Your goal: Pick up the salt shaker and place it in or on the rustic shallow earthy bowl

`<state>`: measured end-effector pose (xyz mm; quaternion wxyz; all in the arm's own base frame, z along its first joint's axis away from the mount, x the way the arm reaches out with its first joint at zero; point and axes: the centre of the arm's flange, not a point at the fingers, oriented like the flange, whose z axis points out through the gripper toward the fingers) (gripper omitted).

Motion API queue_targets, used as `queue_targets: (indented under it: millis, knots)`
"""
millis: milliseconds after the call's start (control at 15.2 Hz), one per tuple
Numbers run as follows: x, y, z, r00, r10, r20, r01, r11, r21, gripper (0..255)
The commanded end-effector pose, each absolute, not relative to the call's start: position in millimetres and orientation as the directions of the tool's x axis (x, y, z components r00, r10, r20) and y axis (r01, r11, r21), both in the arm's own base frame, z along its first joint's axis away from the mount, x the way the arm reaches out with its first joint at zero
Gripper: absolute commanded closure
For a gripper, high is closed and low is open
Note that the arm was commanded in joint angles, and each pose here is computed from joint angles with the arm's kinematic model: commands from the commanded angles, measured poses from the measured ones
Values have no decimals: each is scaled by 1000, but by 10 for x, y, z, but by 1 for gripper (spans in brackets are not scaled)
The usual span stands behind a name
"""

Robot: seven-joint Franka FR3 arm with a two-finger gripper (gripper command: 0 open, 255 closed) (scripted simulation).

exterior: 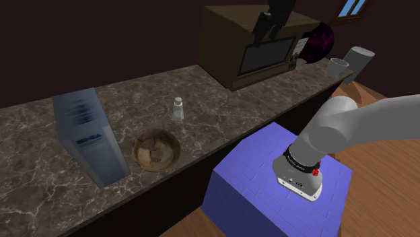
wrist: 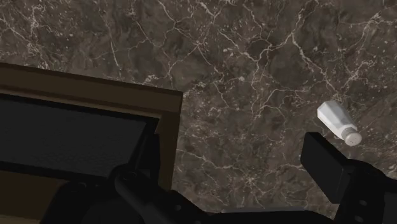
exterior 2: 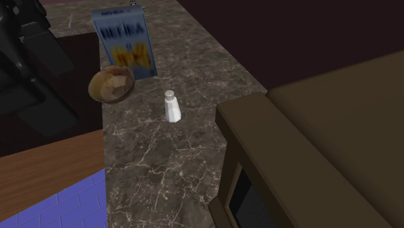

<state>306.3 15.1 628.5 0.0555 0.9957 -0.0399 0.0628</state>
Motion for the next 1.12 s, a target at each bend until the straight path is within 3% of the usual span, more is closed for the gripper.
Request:
queue_targets:
  millis: [0,1056]
  knots:
    - [3063,151,6285,989,-73,129,-86,-991,105,0]
    - [4237,1117,4954,995,-49,87,-47,-999,-23,0]
